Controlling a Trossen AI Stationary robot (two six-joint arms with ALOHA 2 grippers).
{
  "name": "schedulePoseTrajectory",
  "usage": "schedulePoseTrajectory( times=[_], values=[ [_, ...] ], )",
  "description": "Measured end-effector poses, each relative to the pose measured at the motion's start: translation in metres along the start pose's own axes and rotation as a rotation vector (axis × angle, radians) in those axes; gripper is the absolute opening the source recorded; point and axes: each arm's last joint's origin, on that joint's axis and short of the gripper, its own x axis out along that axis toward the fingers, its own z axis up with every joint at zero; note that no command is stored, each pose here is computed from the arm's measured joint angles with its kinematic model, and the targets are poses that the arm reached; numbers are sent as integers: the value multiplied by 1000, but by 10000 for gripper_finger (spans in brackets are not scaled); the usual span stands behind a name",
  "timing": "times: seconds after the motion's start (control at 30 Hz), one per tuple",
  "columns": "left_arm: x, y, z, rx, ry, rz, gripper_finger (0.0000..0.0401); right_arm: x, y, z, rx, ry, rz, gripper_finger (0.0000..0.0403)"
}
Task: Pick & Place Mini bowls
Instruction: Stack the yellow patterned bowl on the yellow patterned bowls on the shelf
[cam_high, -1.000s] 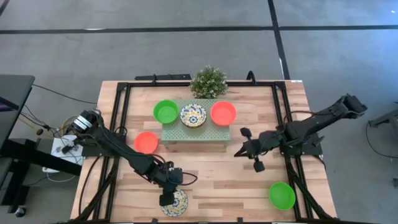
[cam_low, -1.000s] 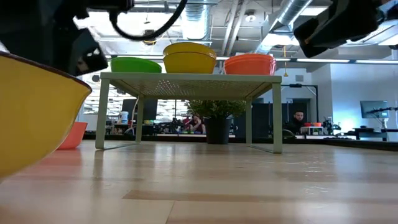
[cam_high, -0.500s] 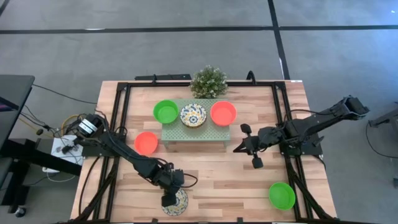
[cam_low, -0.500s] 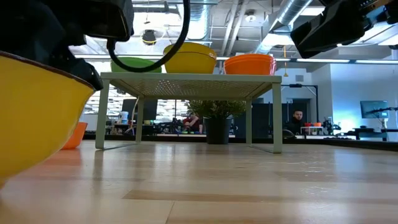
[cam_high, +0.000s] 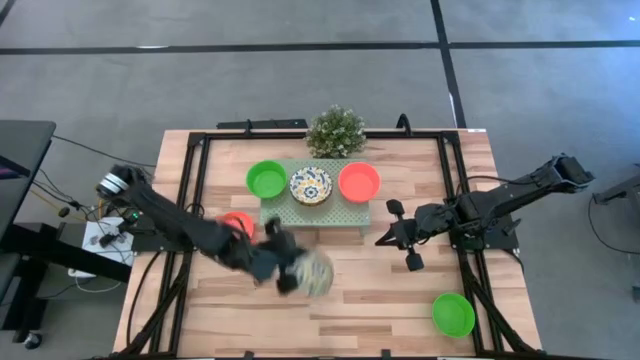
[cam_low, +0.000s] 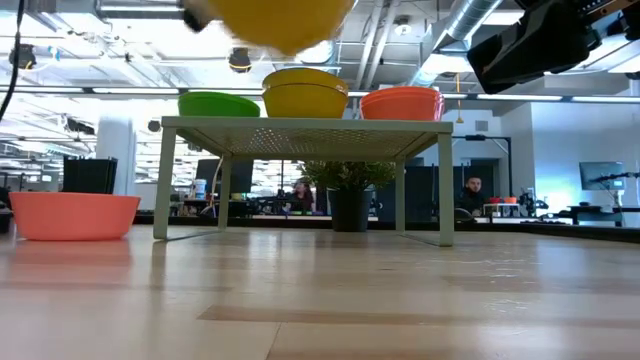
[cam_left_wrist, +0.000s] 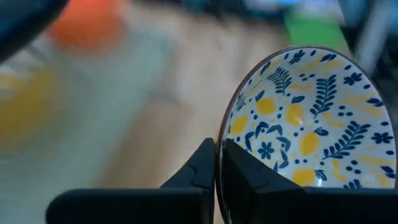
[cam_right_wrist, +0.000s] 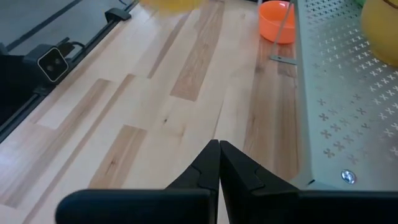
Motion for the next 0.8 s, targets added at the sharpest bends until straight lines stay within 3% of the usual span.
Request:
schedulePoseTrajectory(
  times=[0.2, 0.37, 0.47, 0.63, 0.8],
  values=[
    [-32, 69, 56, -174, -206, 168, 12, 0, 0, 1, -24, -7, -1, 3],
    [-37, 134, 79, -359, -227, 127, 14, 0, 0, 1, -25, -9, -2, 3],
    [-30, 162, 82, -413, -196, 105, 14, 0, 0, 1, -25, -9, -2, 3],
    [-20, 189, 82, -423, -89, 126, 14, 0, 0, 1, -17, -8, -2, 3],
    [-10, 194, 78, -379, -13, 162, 14, 0, 0, 1, -14, -7, -2, 3]
  ],
)
